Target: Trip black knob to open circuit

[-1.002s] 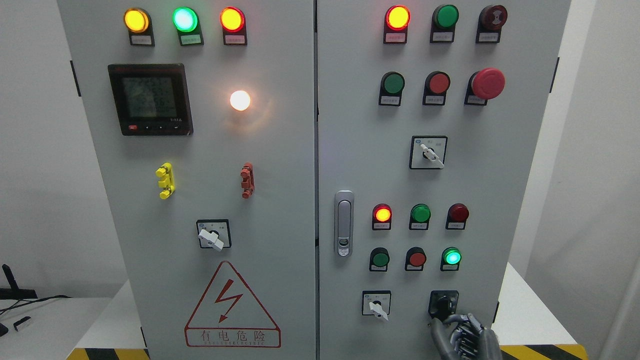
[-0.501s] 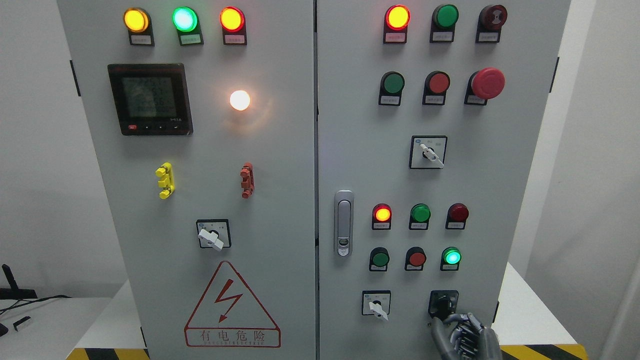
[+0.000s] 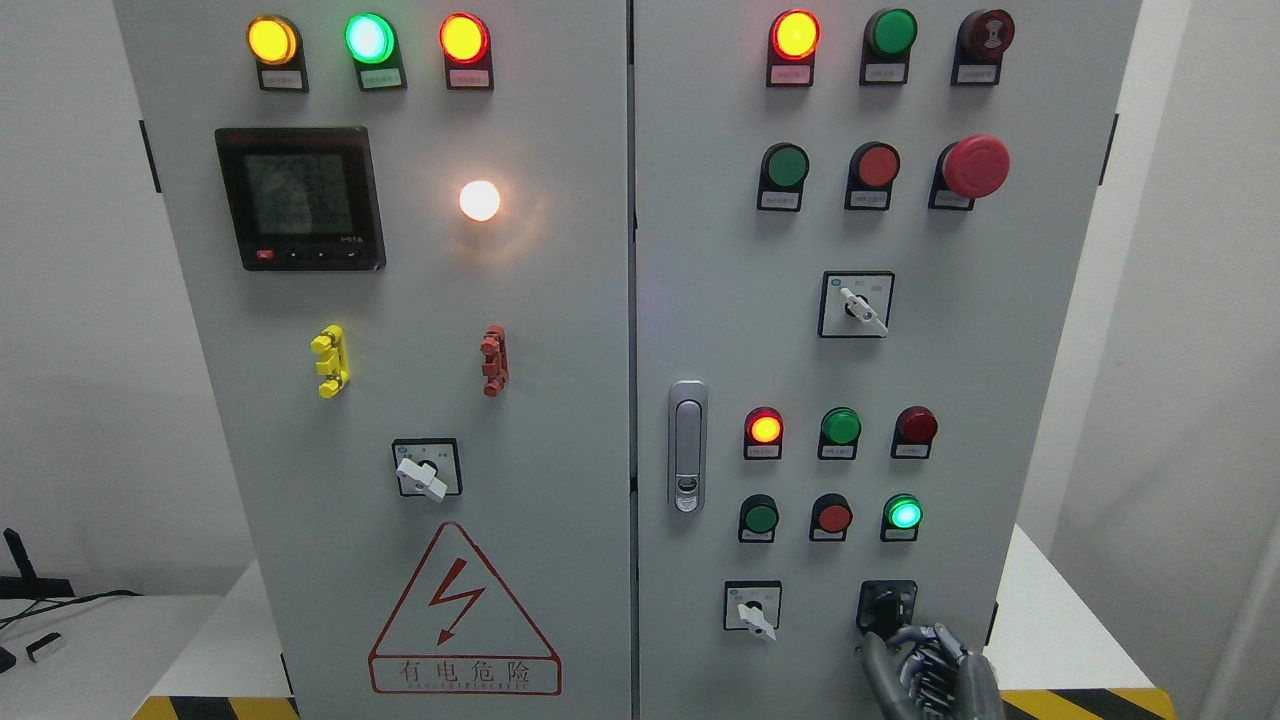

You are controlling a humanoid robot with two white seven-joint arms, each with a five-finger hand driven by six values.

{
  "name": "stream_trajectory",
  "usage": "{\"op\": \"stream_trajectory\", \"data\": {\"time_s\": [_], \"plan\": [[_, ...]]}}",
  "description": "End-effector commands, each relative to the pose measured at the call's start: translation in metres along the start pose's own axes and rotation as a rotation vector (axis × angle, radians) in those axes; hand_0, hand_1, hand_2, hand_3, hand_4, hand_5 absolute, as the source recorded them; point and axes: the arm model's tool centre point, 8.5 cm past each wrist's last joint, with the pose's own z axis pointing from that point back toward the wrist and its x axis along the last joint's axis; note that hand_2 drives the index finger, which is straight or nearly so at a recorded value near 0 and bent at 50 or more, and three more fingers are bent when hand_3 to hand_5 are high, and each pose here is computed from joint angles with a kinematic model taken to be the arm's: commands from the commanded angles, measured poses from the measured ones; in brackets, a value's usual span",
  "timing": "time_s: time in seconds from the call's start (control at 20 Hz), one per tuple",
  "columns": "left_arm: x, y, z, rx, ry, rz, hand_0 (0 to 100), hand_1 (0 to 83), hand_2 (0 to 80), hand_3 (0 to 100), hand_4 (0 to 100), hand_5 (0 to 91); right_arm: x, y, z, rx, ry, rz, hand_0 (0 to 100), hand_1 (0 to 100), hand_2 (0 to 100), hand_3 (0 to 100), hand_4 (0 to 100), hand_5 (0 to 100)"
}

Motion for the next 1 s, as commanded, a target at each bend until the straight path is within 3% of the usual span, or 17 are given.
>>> {"op": "stream_trajectory", "data": {"time_s": [0.0, 0.95], "plan": [[-0.0001, 0.0008, 0.0, 0.002, 0.0, 0.004, 12, 38.9, 0.0, 0, 0, 0.0, 0.0008, 0.0075, 0.001, 0.022, -0.001, -0.001, 39, 68, 54, 93, 100, 100], [-0.0002, -0.0002, 0.0, 0.001, 0.001, 0.005, 12, 38.9, 0.0, 0, 0, 0.0, 0.0004, 0.0051, 0.0002, 0.017, -0.003, 0.006, 39, 67, 52, 92, 100, 100]]}}
